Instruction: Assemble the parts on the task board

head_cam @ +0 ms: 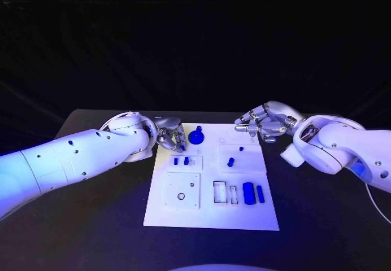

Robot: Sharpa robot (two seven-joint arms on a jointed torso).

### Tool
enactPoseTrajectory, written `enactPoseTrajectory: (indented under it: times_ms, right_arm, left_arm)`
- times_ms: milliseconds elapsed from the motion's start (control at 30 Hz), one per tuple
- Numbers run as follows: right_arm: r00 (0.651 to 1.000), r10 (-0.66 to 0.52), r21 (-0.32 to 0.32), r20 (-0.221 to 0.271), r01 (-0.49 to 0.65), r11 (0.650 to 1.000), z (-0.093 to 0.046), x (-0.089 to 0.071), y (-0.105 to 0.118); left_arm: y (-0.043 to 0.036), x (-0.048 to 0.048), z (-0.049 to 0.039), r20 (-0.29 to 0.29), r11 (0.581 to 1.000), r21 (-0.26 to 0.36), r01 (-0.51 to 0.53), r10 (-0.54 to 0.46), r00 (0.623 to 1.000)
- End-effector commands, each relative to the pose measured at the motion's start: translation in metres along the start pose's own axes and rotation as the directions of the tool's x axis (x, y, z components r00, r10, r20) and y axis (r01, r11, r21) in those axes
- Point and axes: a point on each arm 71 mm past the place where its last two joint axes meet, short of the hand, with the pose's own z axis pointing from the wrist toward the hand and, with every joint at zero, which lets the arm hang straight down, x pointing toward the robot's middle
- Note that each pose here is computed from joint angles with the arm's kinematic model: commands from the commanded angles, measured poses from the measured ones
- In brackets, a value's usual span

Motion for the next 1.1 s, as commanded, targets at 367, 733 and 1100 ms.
enactPoseTrajectory:
  times_ms: [367,733,1100]
  right_arm:
    - [1.000,-0.004,-0.018,-0.014,0.004,1.000,0.0000,0.0026,0.0023]
    - [1.000,-0.004,-0.021,-0.017,0.003,1.000,0.0003,0.0034,0.0029]
    - [1.000,-0.004,-0.021,-0.018,0.003,1.000,0.0004,0.0034,0.0029]
  left_arm:
    - [-0.0004,0.0023,0.0052,-0.006,0.998,0.001,-0.059,0.059,0.998]
    - [-0.0034,0.0056,0.0084,-0.018,0.998,0.010,-0.069,0.069,0.997]
    - [-0.0052,0.0073,0.0090,-0.033,0.997,0.020,-0.071,0.071,0.997]
